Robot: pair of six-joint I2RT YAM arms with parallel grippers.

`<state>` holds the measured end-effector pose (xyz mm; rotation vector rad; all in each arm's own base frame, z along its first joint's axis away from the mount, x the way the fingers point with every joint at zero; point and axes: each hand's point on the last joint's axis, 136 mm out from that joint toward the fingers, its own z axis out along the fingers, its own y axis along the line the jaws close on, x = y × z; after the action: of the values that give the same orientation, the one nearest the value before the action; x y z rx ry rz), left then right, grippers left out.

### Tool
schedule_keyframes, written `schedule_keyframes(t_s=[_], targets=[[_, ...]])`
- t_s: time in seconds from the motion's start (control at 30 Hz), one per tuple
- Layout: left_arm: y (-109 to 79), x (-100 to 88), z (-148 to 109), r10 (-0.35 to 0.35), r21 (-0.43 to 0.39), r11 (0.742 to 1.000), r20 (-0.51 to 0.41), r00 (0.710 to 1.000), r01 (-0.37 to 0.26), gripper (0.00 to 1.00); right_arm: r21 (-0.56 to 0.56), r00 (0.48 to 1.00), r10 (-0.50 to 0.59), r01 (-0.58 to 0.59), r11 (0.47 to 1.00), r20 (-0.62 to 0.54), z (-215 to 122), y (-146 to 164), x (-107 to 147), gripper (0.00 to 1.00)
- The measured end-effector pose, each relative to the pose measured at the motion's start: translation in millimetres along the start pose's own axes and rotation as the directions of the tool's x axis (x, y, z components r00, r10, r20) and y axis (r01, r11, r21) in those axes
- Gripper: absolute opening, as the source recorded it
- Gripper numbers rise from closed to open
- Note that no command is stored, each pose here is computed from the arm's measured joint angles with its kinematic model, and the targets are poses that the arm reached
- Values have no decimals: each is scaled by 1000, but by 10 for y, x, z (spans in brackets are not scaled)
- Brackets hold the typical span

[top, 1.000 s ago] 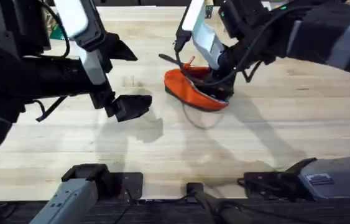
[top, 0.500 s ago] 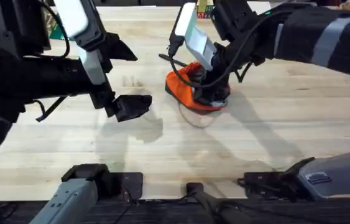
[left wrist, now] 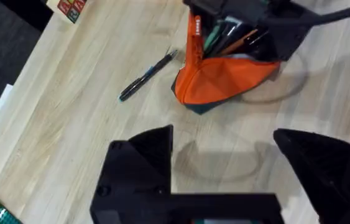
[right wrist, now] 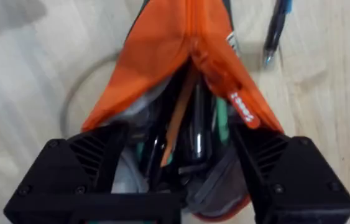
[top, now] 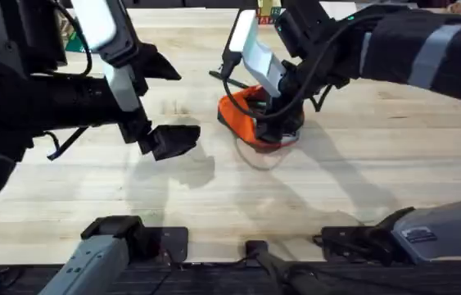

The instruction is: Unzip the bag, pick up the pens from the table one at a time and place them inside, then zip the bag closed.

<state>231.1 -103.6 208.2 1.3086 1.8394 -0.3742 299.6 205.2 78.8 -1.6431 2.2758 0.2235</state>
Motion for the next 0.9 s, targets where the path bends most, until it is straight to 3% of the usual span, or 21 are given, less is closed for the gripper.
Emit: schedule_keyframes(t_s=[0.37, 0.63, 0.9], targets=[[18, 31, 0, 3, -10, 1000, -18, 1000, -3, 994, 21, 998, 52, -52, 998, 28, -506, 128, -3, 997], [100, 68, -4, 65, -45, 997, -48, 997, -67, 993, 113, 974, 127, -150, 982, 188, -1103, 131, -177, 997], [269, 108, 112, 84, -54, 995, -53, 995, -87, 992, 200, 927, 103, -185, 962, 361, -1808, 290, -210, 998]])
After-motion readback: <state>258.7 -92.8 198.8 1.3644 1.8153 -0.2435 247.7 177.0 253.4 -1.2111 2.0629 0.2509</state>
